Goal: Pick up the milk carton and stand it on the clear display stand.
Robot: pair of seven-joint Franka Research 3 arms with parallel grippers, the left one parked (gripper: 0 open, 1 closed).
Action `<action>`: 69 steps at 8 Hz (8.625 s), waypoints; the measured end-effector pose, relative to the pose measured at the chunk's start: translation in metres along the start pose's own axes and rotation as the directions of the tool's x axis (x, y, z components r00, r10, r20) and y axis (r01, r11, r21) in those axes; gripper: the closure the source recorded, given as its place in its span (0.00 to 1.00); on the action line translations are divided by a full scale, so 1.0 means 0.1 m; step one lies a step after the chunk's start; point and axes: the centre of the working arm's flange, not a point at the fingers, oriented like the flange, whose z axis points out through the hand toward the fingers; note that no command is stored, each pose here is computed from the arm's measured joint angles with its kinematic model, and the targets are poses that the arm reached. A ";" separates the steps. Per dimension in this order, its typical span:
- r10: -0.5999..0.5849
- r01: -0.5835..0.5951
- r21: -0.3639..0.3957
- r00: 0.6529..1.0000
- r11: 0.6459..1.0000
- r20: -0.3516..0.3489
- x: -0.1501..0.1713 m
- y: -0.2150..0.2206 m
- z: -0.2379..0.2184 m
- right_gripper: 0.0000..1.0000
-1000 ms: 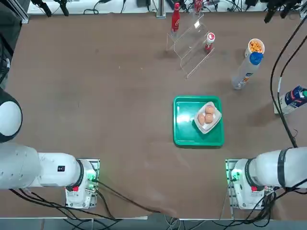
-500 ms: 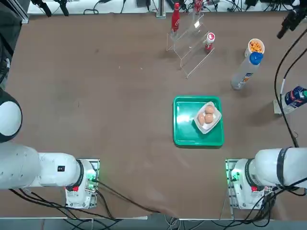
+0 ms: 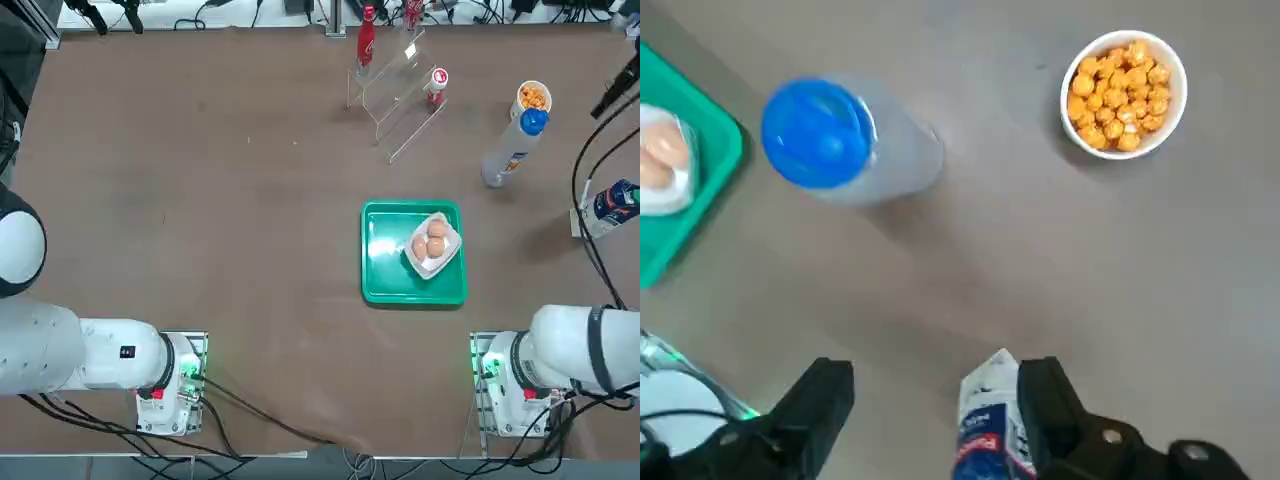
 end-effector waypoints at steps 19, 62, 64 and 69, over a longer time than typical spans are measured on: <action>-0.688 0.687 0.042 0.725 0.726 0.025 -1.69 0.20 1.28 0.00; -0.097 0.085 -0.066 0.974 0.994 -0.204 4.29 -1.74 0.19 0.41; -0.096 0.083 -0.069 0.973 0.994 -0.211 4.41 -1.76 0.28 0.41; -0.097 0.081 -0.080 0.969 0.994 -0.226 4.55 -1.73 0.48 0.36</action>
